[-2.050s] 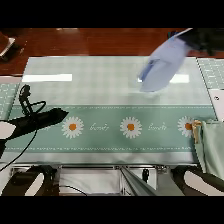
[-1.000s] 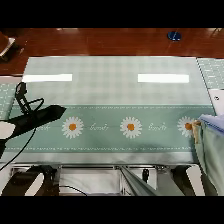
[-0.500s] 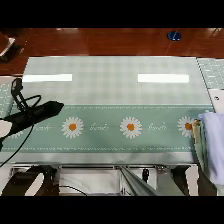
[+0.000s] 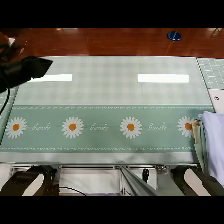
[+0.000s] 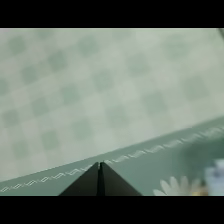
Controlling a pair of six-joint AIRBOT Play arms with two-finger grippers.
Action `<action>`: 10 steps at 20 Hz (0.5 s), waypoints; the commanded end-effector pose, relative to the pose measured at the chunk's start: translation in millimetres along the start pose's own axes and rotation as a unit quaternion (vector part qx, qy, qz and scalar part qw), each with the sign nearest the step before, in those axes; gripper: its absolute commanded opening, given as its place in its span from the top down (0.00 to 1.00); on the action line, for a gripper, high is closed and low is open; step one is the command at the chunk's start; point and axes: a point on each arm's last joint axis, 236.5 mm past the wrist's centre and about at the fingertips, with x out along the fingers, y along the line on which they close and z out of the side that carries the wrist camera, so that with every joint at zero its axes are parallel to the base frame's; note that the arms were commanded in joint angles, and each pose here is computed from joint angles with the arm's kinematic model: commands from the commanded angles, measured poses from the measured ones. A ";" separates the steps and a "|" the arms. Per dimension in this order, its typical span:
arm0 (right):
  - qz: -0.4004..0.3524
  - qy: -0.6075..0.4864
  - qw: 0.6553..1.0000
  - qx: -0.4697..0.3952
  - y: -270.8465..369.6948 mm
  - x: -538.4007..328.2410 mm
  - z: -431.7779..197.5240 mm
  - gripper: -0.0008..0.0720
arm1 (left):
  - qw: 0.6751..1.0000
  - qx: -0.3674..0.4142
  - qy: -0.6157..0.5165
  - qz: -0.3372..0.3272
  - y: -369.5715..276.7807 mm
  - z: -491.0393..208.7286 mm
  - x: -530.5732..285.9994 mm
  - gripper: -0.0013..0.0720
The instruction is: Fold the shirts.
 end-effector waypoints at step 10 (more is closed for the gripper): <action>-0.121 0.258 0.940 -0.186 44.0 189.0 -126.6 0.96 | 0.953 0.039 0.259 0.154 87.6 -144.0 73.7 0.95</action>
